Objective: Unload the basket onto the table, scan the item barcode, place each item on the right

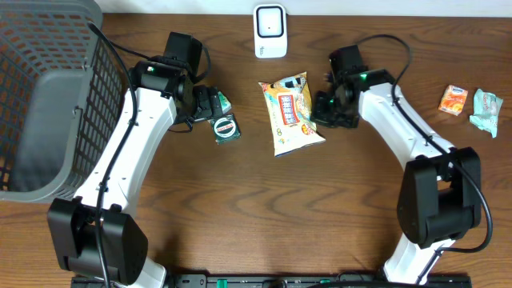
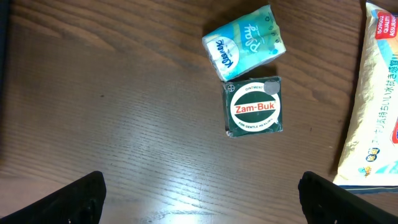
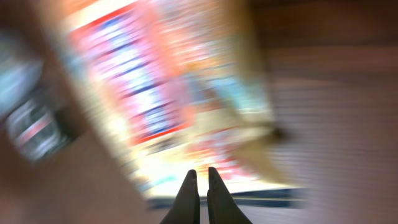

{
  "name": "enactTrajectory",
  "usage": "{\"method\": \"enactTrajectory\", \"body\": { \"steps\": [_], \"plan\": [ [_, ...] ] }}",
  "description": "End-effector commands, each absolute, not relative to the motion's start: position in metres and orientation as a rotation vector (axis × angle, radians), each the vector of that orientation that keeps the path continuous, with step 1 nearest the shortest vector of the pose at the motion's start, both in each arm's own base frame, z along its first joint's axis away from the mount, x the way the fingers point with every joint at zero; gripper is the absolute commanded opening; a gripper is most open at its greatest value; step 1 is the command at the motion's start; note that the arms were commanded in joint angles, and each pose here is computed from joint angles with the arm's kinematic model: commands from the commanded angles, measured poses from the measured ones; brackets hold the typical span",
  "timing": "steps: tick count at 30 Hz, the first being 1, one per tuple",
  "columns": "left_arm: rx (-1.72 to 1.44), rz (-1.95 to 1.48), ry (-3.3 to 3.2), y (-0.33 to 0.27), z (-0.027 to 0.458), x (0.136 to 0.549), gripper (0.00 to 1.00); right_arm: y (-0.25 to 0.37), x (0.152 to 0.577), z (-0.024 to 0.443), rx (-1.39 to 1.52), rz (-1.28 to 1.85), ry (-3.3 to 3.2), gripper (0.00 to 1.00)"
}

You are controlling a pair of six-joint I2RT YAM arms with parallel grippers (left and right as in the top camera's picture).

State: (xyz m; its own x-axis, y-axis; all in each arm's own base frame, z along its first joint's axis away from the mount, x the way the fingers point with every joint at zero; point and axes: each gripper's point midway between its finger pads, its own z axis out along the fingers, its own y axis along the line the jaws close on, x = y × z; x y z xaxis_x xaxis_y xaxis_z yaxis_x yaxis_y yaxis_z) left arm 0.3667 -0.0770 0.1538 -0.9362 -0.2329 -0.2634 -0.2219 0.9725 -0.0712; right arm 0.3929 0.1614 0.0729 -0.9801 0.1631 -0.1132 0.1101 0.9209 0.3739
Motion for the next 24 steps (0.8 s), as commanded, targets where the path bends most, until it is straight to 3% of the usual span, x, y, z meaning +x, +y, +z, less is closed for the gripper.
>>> {"method": "enactTrajectory", "body": {
  "steps": [1,3,9,15,19,24],
  "plan": [
    [-0.332,-0.044,2.839,-0.074,0.157,0.368,0.98,0.24,0.367,0.111,-0.362,1.013,2.799,0.01],
    [-0.332,-0.044,2.839,-0.074,0.157,0.368,0.98,0.255,0.369,0.104,-0.438,0.889,2.772,0.01],
    [-0.332,-0.044,2.839,-0.074,0.157,0.368,0.98,0.271,0.379,0.081,-0.262,0.529,2.782,0.05],
    [-0.332,-0.044,2.839,-0.074,0.157,0.368,0.98,0.286,0.367,0.049,-0.259,0.434,2.837,0.02],
    [-0.332,-0.044,2.839,-0.074,0.157,0.368,0.98,0.28,0.364,0.015,-0.195,0.355,2.906,0.01],
    [-0.332,-0.044,2.839,-0.074,0.157,0.368,0.98,0.244,0.37,0.005,-0.122,0.168,2.936,0.01]
  ]
}}
